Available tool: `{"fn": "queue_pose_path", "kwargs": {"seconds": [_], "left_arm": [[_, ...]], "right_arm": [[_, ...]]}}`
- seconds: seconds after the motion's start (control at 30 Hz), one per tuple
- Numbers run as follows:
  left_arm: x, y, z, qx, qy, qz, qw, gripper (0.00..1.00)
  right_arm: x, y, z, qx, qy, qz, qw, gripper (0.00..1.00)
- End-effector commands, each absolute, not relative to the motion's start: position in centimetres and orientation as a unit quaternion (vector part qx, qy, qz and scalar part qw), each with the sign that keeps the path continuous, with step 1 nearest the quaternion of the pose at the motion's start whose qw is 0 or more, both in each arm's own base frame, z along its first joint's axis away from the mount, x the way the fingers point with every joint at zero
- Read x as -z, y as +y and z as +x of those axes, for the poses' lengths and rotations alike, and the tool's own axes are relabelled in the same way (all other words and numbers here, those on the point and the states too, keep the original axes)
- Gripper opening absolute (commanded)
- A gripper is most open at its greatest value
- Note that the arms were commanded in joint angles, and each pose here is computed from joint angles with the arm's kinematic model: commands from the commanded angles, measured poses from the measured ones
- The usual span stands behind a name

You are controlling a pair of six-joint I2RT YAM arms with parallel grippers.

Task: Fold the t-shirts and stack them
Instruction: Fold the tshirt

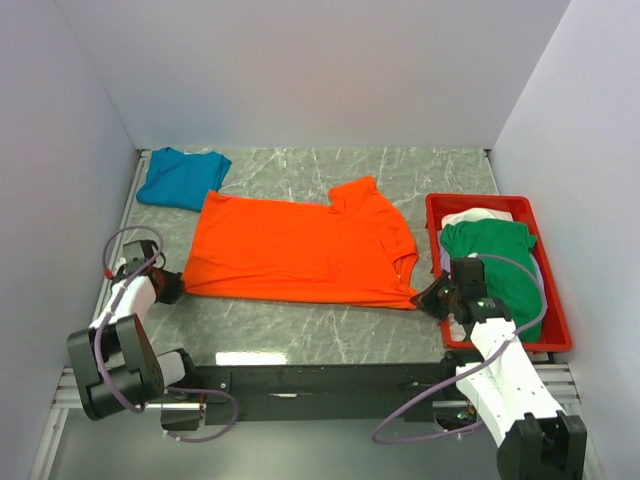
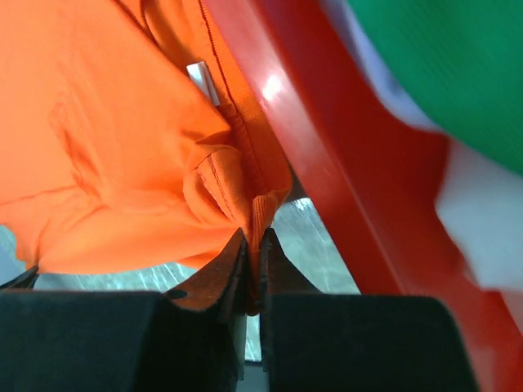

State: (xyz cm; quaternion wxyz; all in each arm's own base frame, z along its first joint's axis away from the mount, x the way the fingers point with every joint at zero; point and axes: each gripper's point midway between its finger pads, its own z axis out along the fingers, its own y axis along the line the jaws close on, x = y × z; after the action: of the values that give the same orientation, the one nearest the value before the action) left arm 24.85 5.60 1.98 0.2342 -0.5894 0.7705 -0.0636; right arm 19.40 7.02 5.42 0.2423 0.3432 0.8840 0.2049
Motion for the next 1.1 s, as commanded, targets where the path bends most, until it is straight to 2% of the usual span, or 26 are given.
{"fn": "queue_pose_path", "kwargs": {"seconds": [0.0,0.07,0.1,0.13,0.17,0.27,0.33,0.4,0.47,0.53,0.57,0.67,0.83,1.07], "left_arm": [[-2.4,6.1,23.8,0.056,0.77,-0.585,0.249,0.09],[-3.3,5.8,24.0,0.072,0.765,-0.583,0.264,0.15],[-3.4,5.7,24.0,0.075,0.759,-0.59,0.267,0.19],[-4.0,5.9,24.2,0.078,0.754,-0.591,0.277,0.24],[-4.5,6.1,24.2,0.075,0.752,-0.59,0.283,0.33],[-6.8,7.1,24.9,0.062,0.748,-0.58,0.316,0.49],[-8.6,7.4,25.9,0.07,0.748,-0.561,0.346,0.52],[-10.7,7.0,27.8,0.106,0.747,-0.542,0.371,0.53],[-13.2,6.9,30.2,0.129,0.735,-0.53,0.403,0.54],[-13.1,6.3,31.3,0.113,0.75,-0.527,0.383,0.55],[-14.9,6.3,32.4,0.106,0.75,-0.521,0.394,0.56],[-13.9,6.0,32.0,0.07,0.766,-0.519,0.374,0.55],[-12.0,6.2,29.7,0.054,0.761,-0.531,0.37,0.54],[-7.3,6.1,25.5,0.019,0.755,-0.571,0.322,0.54]], "right_arm": [[-4.8,5.7,17.8,-0.171,0.886,0.365,0.23,0.09],[-4.7,6.1,17.4,-0.179,0.887,0.365,0.219,0.19],[-4.8,6.2,17.3,-0.181,0.887,0.366,0.217,0.35],[-5.0,6.2,17.3,-0.18,0.888,0.365,0.216,0.42],[-5.3,6.1,17.3,-0.18,0.888,0.362,0.219,0.54],[-7.5,6.5,18.1,-0.196,0.889,0.336,0.242,0.68],[-9.6,6.9,19.3,-0.216,0.884,0.318,0.267,0.7],[-12.1,8.0,21.7,-0.253,0.874,0.283,0.303,0.79],[-13.8,8.3,23.7,-0.244,0.874,0.26,0.331,0.79],[-15.6,8.7,26.1,-0.224,0.878,0.245,0.345,0.79],[-16.0,8.9,26.8,-0.211,0.882,0.235,0.35,0.79],[-17.1,10.5,28.7,-0.2,0.888,0.209,0.357,0.79],[-14.5,12.5,27.6,-0.214,0.9,0.189,0.329,0.79],[-10.8,15.3,23.9,-0.253,0.907,0.178,0.285,0.78]]}}
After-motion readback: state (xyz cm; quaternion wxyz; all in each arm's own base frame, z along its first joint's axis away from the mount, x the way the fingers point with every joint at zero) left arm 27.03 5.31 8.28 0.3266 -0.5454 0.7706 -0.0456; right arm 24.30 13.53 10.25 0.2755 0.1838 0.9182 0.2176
